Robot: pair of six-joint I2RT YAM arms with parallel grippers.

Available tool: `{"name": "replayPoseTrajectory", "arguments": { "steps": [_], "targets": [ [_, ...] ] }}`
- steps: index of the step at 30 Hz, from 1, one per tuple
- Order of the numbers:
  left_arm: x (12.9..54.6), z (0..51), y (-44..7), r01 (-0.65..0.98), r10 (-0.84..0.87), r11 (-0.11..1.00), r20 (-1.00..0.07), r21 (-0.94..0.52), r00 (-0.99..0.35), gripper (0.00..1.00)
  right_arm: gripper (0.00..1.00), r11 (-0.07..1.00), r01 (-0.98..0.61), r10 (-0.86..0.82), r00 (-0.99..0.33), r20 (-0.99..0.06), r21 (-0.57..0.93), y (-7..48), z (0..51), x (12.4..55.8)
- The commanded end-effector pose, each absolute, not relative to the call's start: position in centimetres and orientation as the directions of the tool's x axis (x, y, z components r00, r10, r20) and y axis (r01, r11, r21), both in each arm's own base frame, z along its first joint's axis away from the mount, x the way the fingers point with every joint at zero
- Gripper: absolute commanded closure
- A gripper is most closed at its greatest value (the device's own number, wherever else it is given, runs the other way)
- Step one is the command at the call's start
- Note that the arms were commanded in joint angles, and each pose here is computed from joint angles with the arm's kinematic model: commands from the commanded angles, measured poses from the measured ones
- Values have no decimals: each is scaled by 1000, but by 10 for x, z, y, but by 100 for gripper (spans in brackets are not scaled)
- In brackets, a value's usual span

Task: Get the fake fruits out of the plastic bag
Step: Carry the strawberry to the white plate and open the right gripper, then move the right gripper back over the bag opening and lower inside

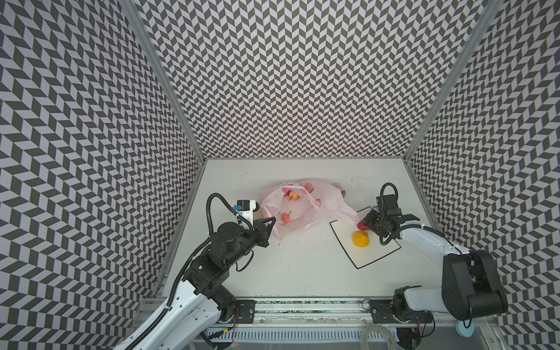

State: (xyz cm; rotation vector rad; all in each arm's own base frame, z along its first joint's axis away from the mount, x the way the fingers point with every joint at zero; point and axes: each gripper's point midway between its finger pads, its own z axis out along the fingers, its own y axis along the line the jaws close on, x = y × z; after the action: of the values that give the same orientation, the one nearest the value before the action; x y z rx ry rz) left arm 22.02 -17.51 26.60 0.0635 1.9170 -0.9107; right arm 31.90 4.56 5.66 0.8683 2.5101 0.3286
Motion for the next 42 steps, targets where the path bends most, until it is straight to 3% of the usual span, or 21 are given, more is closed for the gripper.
{"name": "replayPoseTrajectory", "arguments": {
  "steps": [1, 5, 11, 17, 20, 23, 26, 31, 34, 42],
  "targets": [
    [220, 272, -175, 416, -336, 710, -793, -568, -508, 100, 39, 751, 526, 657, -661, -362, 399, 45, 60, 329],
    [221, 270, -175, 411, -341, 710, -790, -572, -510, 100, 24, 749, 545, 662, -637, -396, 375, 35, 74, 324],
    [221, 270, -175, 411, -346, 706, -787, -577, -510, 100, 23, 793, 476, 609, -594, -525, 381, 25, 151, 330],
    [222, 270, -177, 416, -347, 703, -789, -577, -508, 100, 39, 868, 68, 451, -520, -725, 492, 96, 276, 334],
    [221, 271, -177, 418, -345, 702, -788, -577, -509, 100, 42, 859, -140, 332, -580, -743, 493, 159, 297, 313],
    [221, 268, -177, 420, -342, 702, -789, -576, -511, 100, 46, 815, -307, 215, -627, -748, 492, 215, 295, 289],
    [220, 269, -177, 426, -343, 699, -792, -574, -505, 100, 54, 762, -410, 150, -642, -752, 501, 259, 284, 275],
    [219, 268, -173, 404, -340, 714, -787, -572, -514, 100, 57, 679, -531, 51, -655, -754, 507, 335, 266, 271],
    [220, 263, -167, 364, -349, 734, -778, -574, -522, 100, 57, 652, -544, 32, -676, -736, 528, 373, 238, 278],
    [220, 239, -143, 150, -385, 805, -697, -575, -605, 100, 53, 760, -400, 85, -721, -688, 513, 421, 153, 343]
  ]
}}
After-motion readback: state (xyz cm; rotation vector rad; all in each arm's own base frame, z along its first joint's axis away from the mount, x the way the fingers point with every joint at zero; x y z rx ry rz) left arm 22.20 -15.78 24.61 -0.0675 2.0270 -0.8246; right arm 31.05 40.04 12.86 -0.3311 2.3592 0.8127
